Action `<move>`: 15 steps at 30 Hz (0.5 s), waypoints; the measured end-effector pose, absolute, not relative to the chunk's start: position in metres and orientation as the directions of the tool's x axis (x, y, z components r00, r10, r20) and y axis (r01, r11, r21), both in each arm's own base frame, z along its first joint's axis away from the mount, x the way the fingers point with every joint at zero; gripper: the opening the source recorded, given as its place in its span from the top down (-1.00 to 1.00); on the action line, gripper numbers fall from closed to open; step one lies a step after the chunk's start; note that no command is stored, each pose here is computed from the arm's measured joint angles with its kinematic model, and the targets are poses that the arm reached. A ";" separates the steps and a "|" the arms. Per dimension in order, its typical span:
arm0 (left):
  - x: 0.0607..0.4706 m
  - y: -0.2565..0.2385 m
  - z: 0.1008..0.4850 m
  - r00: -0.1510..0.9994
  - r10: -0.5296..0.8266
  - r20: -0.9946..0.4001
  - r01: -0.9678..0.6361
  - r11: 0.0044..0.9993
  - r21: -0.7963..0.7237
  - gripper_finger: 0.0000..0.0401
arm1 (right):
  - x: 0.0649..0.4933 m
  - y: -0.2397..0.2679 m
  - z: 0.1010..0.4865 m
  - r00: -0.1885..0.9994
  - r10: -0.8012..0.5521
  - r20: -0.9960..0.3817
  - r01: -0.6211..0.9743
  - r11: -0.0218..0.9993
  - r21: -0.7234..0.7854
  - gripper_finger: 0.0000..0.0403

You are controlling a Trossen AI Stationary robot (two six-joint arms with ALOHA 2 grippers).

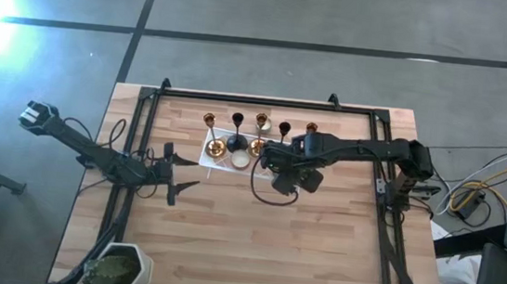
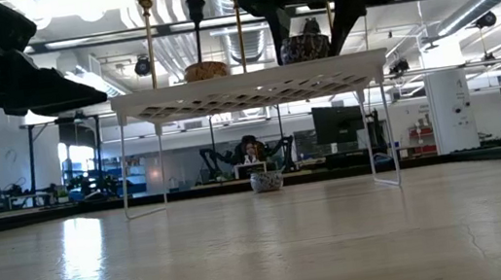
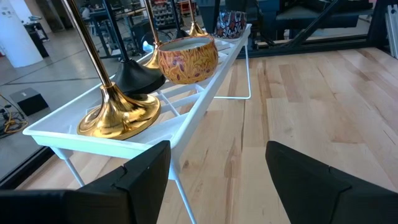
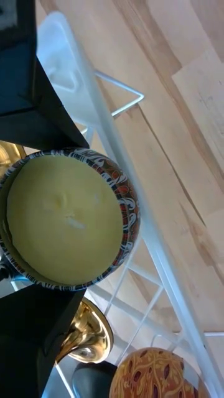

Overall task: Pick & Place candle stick holders
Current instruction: Put the blue scented candle on the shelf

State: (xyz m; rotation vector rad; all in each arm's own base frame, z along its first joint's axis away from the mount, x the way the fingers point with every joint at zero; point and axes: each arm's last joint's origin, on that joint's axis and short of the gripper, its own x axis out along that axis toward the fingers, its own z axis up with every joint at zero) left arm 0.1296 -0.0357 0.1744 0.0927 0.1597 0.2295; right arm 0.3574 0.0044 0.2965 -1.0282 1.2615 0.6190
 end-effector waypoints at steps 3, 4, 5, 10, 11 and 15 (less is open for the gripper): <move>0.130 -0.036 0.174 0.961 0.234 -0.147 -0.219 0.970 0.109 -0.34 | 0.358 0.004 0.297 0.246 -0.150 -0.958 -0.848 0.444 -0.287 -0.44; 0.130 -0.036 0.174 0.961 0.234 -0.147 -0.219 0.970 0.110 -0.34 | 0.359 0.004 0.297 0.250 -0.150 -0.957 -0.847 0.444 -0.291 -0.46; 0.130 -0.036 0.174 0.961 0.234 -0.147 -0.219 0.970 0.110 -0.34 | 0.359 0.005 0.297 0.253 -0.150 -0.956 -0.847 0.444 -0.293 -0.48; 0.130 -0.036 0.174 0.961 0.234 -0.147 -0.220 0.969 0.110 -0.34 | 0.359 0.004 0.297 0.256 -0.155 -0.954 -0.845 0.444 -0.298 -0.57; 0.130 -0.036 0.174 0.961 0.234 -0.147 -0.219 0.970 0.110 -0.34 | 0.359 0.004 0.297 0.256 -0.159 -0.953 -0.844 0.444 -0.301 -0.58; 0.130 -0.036 0.174 0.961 0.234 -0.147 -0.220 0.969 0.109 -0.34 | 0.359 0.003 0.297 0.256 -0.176 -0.950 -0.834 0.457 -0.309 -0.59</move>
